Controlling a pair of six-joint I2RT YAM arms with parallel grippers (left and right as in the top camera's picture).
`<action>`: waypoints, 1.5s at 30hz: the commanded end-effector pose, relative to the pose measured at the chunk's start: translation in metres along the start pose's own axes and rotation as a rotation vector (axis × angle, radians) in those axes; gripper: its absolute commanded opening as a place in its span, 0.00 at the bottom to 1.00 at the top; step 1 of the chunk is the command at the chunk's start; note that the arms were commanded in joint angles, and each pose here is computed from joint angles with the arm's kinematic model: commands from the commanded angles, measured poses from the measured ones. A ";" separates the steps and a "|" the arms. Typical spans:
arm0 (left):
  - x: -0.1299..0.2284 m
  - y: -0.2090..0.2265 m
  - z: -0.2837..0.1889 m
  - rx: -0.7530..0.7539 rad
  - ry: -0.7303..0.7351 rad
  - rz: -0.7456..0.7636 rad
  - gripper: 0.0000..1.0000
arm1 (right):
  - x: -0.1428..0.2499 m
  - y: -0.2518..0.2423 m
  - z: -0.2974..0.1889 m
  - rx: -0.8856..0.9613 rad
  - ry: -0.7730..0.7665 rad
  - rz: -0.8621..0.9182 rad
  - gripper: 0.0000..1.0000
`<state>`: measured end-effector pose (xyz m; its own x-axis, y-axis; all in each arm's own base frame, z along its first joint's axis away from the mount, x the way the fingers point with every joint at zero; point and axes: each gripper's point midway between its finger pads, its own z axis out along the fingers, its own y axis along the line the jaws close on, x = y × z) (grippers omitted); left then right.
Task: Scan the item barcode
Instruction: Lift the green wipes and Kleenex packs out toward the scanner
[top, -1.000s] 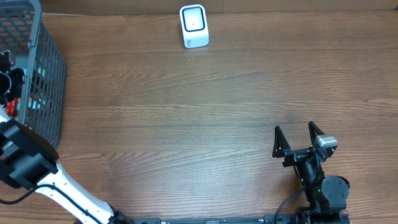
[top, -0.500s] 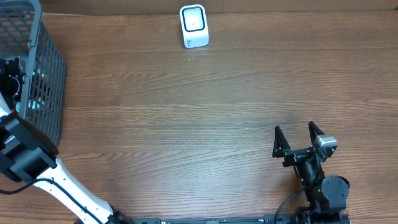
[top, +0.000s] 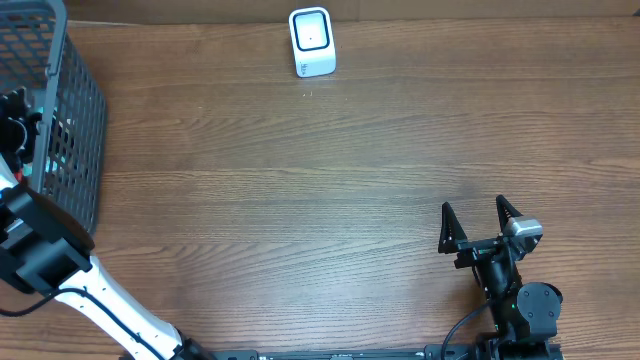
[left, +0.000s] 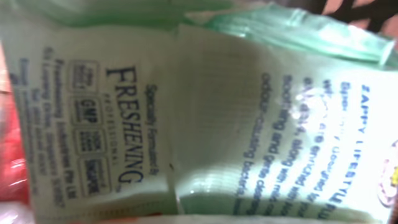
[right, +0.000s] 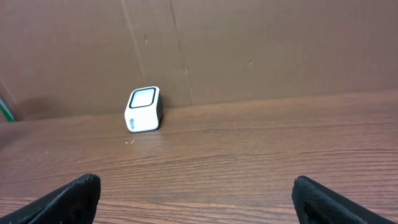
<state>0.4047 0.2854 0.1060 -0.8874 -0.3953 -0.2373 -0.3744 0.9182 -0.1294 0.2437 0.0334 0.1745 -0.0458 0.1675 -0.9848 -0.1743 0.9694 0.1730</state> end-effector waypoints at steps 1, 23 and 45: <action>-0.033 -0.012 -0.099 -0.064 -0.243 -0.035 0.53 | 0.002 -0.001 0.000 0.002 -0.002 0.002 1.00; 0.046 -0.171 -0.399 0.094 -0.911 0.019 0.43 | 0.002 -0.001 0.000 0.002 -0.002 0.002 1.00; 0.155 -0.390 -0.224 0.237 -0.330 0.502 0.41 | 0.002 -0.001 0.000 0.002 -0.002 0.002 1.00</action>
<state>0.3495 -0.1035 0.3555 -0.7771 0.0415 -0.6280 0.1546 0.9798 -0.1266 0.2437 0.0335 0.1745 -0.0458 0.1671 -0.9849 -0.1747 0.9694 0.1726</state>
